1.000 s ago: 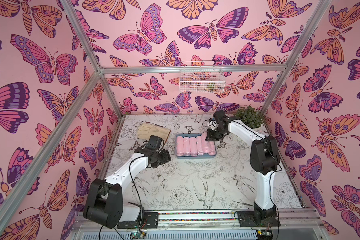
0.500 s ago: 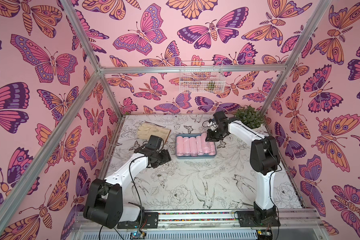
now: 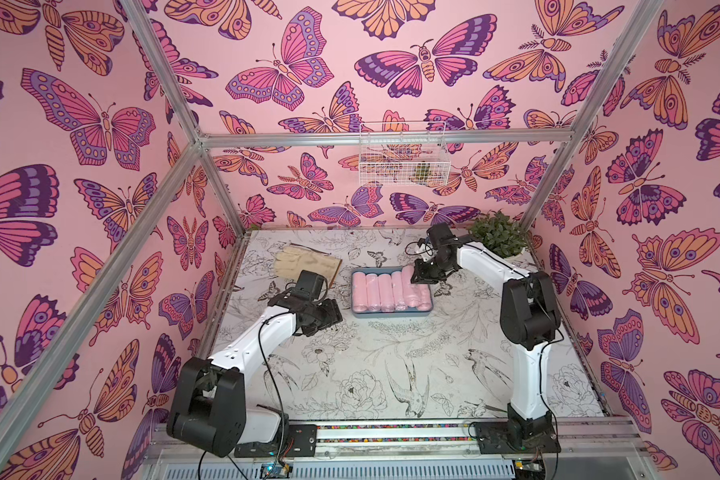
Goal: Put the roll of trash bags into the storage box
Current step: Place the roll of trash bags in the storage box, then reset both arms
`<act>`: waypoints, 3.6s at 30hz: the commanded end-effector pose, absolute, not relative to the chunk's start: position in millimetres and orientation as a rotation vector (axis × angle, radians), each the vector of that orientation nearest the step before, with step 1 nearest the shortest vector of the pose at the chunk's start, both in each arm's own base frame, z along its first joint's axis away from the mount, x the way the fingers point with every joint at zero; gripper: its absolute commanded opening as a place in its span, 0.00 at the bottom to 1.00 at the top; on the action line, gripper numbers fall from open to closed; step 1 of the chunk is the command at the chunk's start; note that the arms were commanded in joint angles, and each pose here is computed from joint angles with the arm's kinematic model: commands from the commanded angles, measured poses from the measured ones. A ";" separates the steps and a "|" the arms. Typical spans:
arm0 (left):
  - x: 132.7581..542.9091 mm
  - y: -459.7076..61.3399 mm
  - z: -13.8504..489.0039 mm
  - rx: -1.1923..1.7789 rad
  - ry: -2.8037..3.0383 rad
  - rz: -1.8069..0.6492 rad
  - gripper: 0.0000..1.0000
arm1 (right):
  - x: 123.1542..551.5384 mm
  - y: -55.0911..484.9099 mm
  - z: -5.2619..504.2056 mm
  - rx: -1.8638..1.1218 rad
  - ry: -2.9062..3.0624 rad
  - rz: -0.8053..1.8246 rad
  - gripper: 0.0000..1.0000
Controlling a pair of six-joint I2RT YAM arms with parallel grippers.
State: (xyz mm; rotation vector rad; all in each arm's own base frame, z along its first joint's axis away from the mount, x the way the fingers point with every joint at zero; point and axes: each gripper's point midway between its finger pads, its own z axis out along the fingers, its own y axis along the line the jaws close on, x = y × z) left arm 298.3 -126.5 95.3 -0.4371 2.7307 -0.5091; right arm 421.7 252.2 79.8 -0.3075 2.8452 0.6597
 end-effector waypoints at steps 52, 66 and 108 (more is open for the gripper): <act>343.6 33.0 116.0 -0.309 1.959 0.223 0.88 | 342.5 -0.7 149.6 0.244 2.022 -0.066 0.31; 386.8 34.8 104.6 -0.218 1.894 0.269 0.91 | 352.8 -21.8 114.6 0.283 1.992 -0.230 0.35; 395.4 34.6 97.3 -0.203 1.955 0.241 1.00 | 393.8 -36.0 102.4 0.254 1.961 -0.156 0.99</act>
